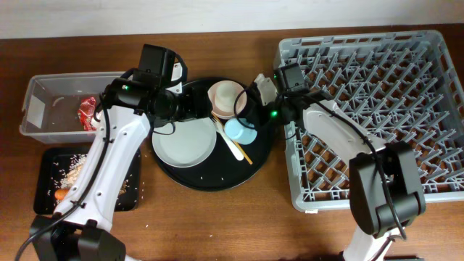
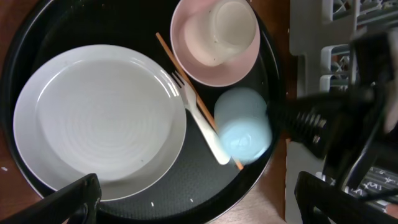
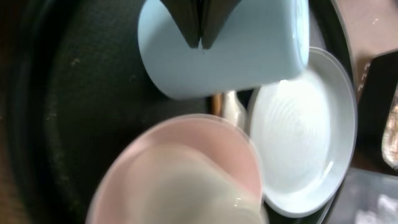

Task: Sort waste into correct bins and load items into the dishwasher rack
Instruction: 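Grasp the white cup with the right gripper and place it in the rack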

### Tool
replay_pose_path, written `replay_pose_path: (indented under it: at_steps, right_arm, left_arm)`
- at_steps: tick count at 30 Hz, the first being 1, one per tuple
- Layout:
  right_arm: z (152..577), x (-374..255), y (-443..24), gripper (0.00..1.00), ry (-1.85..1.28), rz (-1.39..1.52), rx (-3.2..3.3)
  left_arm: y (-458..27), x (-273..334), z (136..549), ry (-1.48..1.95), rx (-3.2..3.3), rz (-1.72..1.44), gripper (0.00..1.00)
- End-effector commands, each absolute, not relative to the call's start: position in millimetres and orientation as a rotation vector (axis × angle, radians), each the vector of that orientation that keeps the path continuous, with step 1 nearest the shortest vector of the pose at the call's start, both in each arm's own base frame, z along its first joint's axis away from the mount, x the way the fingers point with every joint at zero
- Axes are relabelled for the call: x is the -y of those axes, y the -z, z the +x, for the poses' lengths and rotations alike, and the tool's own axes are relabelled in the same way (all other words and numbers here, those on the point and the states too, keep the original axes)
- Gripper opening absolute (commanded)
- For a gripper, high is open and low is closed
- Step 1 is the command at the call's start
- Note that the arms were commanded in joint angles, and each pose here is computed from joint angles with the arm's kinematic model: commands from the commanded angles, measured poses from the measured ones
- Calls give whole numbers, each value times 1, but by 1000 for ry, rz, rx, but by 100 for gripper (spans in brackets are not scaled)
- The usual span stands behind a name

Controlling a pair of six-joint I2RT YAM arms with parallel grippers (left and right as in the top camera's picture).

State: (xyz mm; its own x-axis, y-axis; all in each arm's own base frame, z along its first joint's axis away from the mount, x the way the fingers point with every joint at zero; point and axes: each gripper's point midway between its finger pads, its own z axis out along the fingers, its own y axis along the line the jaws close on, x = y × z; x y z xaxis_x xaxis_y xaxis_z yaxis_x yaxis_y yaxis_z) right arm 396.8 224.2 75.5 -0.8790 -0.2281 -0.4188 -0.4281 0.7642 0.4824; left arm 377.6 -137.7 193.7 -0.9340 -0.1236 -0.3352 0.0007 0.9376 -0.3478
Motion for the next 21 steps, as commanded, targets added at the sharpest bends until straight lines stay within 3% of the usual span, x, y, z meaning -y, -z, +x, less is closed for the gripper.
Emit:
replay_pose_path:
  at_steps: [1, 8, 11, 15, 18, 21]
  right_arm:
    - [364, -254, -78, 4, -928, -658, -2642]
    - [367, -255, -105, 5, -849, -677, -2597]
    - [365, -254, -109, 11, -850, -675, -2601]
    - [375, -247, -169, 20, -763, -659, -2509]
    - [380, -189, -226, 24, -597, -476, -2499]
    - [383, -112, -242, 28, -587, -112, -2544]
  left_arm:
    - [-194, 137, 378, 493, -2737, -106, 99]
    - [-194, 137, 378, 493, -2737, -106, 99]
    - [-194, 137, 378, 493, -2737, -106, 99]
    - [-194, 137, 378, 493, -2737, -106, 99]
    - [-194, 137, 378, 493, -2737, -106, 99]
    - [-194, 137, 378, 494, -2736, -106, 99]
